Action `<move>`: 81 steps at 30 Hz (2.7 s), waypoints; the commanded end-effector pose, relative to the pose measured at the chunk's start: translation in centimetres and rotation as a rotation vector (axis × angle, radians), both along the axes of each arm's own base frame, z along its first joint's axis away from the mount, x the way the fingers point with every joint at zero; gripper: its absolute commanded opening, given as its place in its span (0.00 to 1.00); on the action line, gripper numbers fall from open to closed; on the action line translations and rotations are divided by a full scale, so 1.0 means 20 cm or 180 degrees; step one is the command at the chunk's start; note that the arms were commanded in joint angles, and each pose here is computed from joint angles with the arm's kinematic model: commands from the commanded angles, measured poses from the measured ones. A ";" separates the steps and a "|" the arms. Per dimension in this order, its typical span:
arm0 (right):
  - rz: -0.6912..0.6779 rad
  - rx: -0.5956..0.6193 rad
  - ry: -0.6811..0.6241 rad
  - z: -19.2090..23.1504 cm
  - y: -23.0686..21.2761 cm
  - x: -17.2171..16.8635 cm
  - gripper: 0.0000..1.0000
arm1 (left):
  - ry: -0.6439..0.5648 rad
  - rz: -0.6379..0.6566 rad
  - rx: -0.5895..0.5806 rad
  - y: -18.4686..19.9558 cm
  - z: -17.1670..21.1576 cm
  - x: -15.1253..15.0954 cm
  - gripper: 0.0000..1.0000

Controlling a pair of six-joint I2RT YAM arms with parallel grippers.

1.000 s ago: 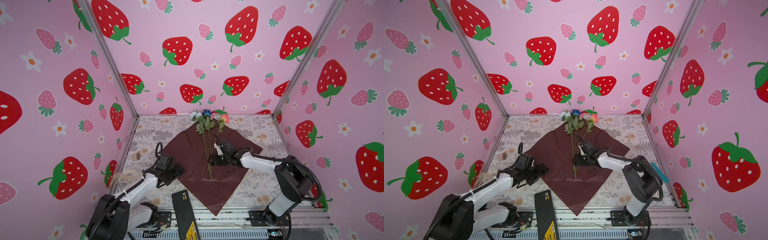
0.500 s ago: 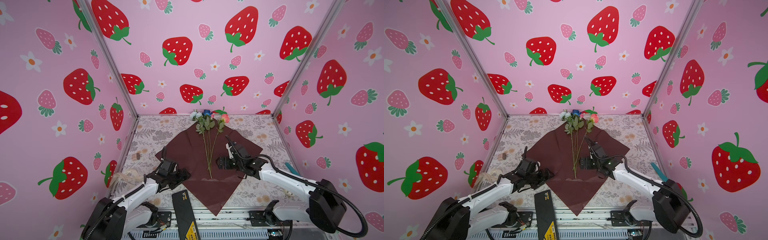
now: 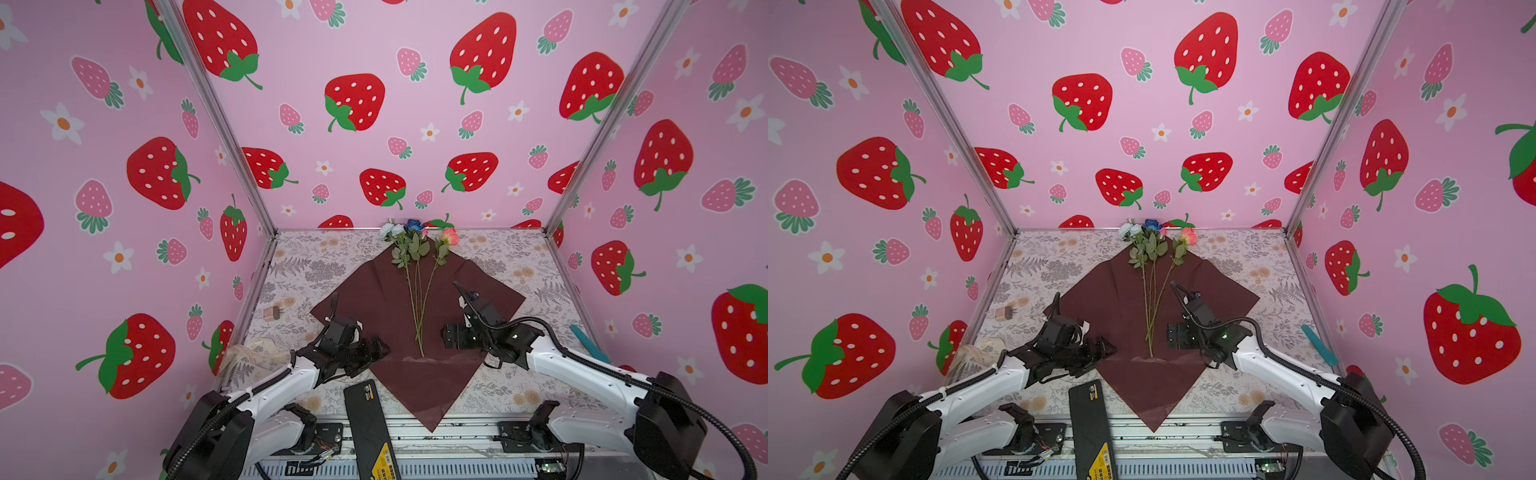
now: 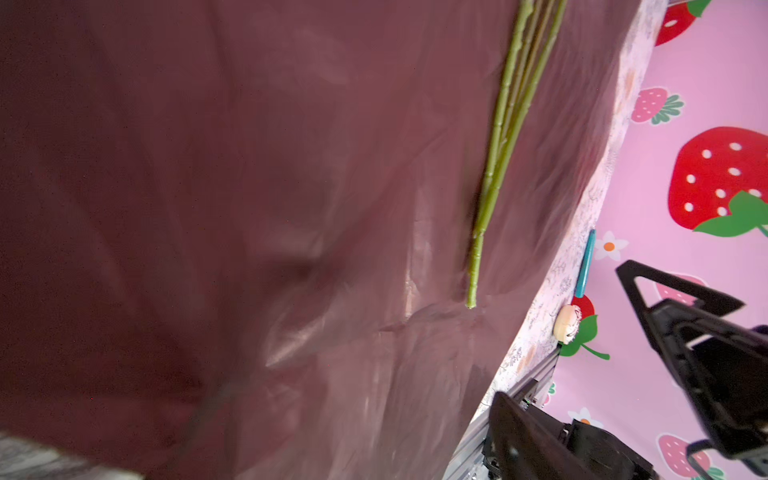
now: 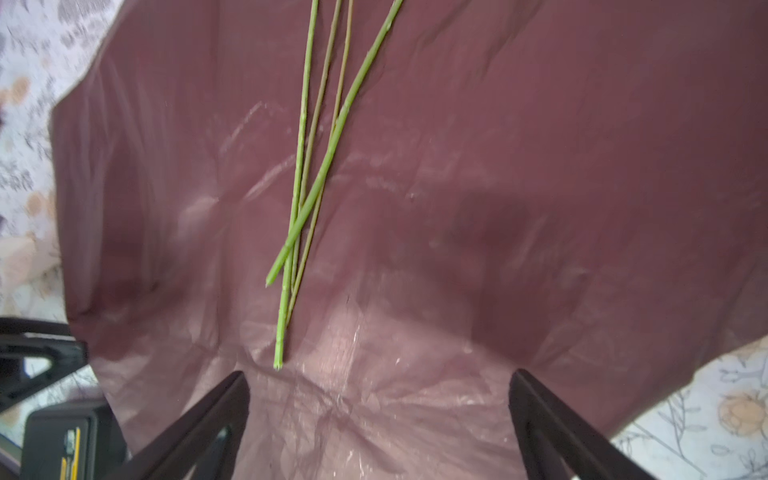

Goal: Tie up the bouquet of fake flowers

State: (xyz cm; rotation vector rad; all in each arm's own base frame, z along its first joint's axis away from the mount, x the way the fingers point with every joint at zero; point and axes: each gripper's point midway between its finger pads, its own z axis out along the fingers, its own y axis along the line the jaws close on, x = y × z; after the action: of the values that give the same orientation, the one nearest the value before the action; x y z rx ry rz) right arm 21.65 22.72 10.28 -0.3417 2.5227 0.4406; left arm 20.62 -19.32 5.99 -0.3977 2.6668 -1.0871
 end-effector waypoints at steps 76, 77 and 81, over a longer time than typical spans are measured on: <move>0.0834 -0.2249 -0.1240 -0.21 0.09 -0.53 1.00 | 0.0545 0.0652 0.0053 0.05 0.00 0.06 0.11; 0.0816 -0.2255 -0.1229 -0.20 0.08 -0.53 1.00 | 0.0541 0.0653 0.0084 0.06 0.00 0.06 0.09; 0.0750 -0.2310 -0.1213 -0.19 0.03 -0.51 1.00 | 0.0572 0.0667 0.0249 0.10 -0.01 0.06 0.00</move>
State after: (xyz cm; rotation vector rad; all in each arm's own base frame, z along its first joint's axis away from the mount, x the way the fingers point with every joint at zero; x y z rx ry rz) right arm 10.82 25.03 5.87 -0.9443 2.1886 -0.3920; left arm 20.99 -17.83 4.85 -0.7742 2.7404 -0.9729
